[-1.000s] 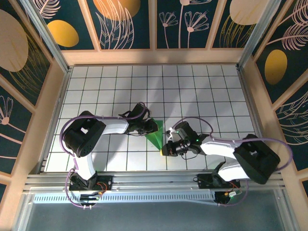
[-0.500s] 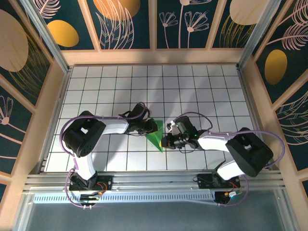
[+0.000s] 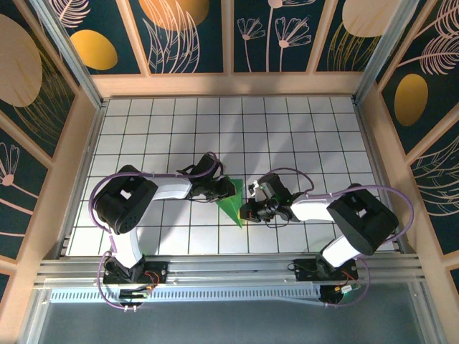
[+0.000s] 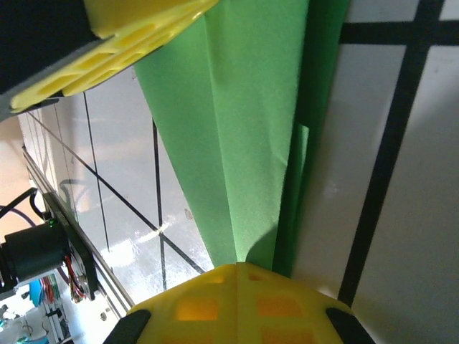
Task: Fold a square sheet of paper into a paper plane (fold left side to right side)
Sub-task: Fourth fold the wing at the center of the table.
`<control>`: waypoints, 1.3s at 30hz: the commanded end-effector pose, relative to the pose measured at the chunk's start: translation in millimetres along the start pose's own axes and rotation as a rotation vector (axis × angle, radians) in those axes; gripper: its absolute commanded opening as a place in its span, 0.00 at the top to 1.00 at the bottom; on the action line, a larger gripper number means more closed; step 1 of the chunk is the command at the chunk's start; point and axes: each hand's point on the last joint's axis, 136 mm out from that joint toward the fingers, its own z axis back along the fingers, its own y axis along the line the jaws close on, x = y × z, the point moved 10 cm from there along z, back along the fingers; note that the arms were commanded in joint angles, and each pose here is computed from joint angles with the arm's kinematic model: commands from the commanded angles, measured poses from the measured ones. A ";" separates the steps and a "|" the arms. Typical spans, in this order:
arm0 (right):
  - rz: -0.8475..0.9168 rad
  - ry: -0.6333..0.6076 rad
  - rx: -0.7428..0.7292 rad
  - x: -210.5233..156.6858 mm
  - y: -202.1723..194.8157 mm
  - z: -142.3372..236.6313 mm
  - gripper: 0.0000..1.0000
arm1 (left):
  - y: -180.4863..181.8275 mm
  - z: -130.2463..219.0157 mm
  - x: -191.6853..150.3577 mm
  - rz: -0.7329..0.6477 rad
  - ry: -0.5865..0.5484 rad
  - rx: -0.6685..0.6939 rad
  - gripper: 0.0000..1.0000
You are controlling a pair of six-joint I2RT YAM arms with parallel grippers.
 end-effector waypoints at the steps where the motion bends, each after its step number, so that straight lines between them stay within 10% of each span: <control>1: -0.001 0.018 -0.037 -2.2 -4.5 -3.4 1.00 | 20.8 -7.8 -8.3 0.043 0.034 0.118 0.81; 23: -0.082 0.088 -0.255 -18.9 -26.6 -7.7 1.00 | -4.0 7.7 6.2 -0.003 -0.038 0.087 0.78; 39: -0.107 0.074 -0.374 -18.4 -32.6 -5.7 1.00 | -22.5 52.7 -16.4 -0.063 -0.132 -0.181 0.84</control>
